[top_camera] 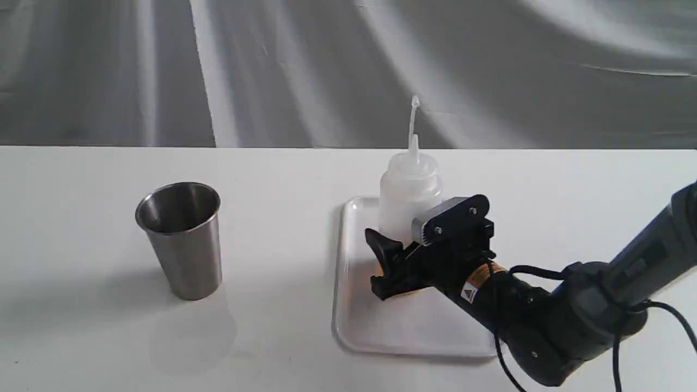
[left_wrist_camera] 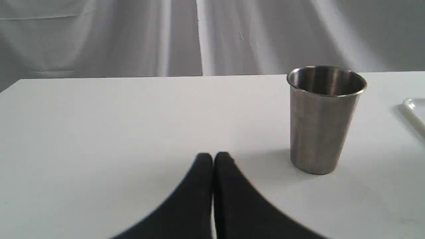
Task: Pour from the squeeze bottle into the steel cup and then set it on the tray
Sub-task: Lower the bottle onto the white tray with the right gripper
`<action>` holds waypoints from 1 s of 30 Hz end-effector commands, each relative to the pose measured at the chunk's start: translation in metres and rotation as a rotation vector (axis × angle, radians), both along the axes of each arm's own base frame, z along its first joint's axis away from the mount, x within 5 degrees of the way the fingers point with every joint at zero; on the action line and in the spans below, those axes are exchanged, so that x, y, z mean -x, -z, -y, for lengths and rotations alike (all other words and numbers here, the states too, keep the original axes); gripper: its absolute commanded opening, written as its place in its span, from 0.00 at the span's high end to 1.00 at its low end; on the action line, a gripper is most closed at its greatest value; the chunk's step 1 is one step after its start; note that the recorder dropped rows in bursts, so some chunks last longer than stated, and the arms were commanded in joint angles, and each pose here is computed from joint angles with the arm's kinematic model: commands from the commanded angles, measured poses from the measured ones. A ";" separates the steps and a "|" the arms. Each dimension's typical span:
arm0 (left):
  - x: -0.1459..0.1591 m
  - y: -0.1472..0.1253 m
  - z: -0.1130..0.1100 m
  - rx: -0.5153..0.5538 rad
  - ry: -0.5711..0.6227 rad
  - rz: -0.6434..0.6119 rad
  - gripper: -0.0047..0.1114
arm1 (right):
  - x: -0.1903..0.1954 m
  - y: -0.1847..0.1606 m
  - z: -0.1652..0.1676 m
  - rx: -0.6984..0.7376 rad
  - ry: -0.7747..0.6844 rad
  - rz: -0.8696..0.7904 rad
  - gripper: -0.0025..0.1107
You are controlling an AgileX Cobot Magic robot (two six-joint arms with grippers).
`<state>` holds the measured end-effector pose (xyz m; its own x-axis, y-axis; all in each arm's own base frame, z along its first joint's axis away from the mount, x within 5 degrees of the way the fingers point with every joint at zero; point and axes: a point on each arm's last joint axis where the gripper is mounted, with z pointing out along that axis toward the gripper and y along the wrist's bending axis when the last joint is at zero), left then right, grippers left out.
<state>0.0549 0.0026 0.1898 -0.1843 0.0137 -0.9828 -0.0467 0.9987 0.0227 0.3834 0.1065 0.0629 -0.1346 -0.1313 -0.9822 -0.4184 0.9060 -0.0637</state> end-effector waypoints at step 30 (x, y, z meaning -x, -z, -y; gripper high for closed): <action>0.000 0.001 0.000 0.003 0.008 0.006 0.96 | 0.002 0.005 0.005 -0.023 0.030 0.007 0.72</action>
